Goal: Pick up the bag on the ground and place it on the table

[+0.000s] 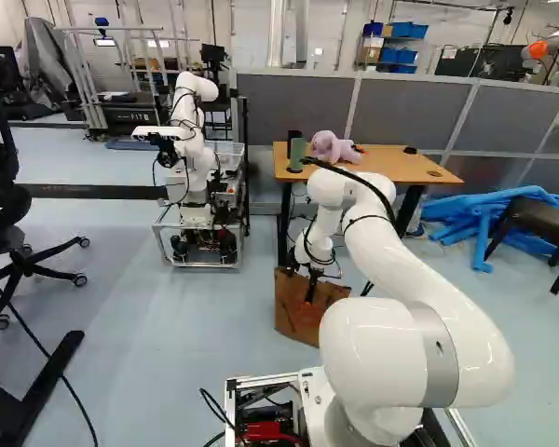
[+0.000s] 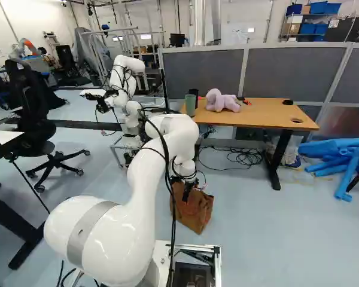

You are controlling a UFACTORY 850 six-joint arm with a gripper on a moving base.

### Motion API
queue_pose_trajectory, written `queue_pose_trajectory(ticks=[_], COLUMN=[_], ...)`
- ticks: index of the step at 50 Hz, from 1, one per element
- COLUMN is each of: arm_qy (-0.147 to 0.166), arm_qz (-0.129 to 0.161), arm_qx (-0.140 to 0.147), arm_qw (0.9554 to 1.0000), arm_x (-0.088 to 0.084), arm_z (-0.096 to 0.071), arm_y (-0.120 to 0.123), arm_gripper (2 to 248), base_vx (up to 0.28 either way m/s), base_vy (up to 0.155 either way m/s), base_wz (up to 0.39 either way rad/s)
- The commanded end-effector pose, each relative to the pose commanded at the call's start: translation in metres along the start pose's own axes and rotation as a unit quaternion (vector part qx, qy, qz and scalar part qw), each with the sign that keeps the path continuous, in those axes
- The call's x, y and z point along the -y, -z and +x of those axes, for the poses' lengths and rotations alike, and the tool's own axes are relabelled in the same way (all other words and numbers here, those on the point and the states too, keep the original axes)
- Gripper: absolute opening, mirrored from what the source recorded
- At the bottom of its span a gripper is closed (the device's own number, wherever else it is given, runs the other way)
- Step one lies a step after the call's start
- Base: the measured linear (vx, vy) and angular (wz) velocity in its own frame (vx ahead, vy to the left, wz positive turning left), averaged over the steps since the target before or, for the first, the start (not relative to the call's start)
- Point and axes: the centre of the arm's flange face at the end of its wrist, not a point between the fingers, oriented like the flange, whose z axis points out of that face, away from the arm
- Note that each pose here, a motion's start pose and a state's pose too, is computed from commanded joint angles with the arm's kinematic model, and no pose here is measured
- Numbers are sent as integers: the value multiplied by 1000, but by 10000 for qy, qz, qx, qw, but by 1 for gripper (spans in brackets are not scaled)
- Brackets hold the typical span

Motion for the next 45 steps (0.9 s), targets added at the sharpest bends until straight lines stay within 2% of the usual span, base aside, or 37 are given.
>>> queue_pose_trajectory(ticks=[13, 14, 19, 20, 24, 25, 29, 30, 34, 35, 40, 41, 45], arm_qy=[0, 0, 0, 0, 0, 0, 0, 0, 0, 0, 0, 0, 0], arm_qz=[0, 0, 0, 0, 0, 0, 0, 0, 0, 0, 0, 0, 0], arm_qx=[0, 0, 0, 0, 0, 0, 0, 0, 0, 0, 0, 0, 0], arm_qw=[10000, 10000, 10000, 10000, 10000, 10000, 10000, 10000, 10000, 10000, 10000, 10000, 10000], arm_x=[0, 0, 0, 0, 0, 0, 0, 0, 0, 0, 0, 0, 0], arm_z=[0, 0, 0, 0, 0, 0, 0, 0, 0, 0, 0, 0, 0], arm_y=[0, 0, 0, 0, 0, 0, 0, 0, 0, 0, 0, 0, 0], arm_gripper=[245, 210, 210, 172, 172, 134, 134, 95, 95, 58, 58, 24, 24], base_vx=[0, 0, 0, 0, 0, 0, 0, 0, 0, 0, 0, 0, 0], base_vy=[0, 0, 0, 0, 0, 0, 0, 0, 0, 0, 0, 0, 0], base_wz=[0, 0, 0, 0, 0, 0, 0, 0, 0, 0, 0, 0, 0])
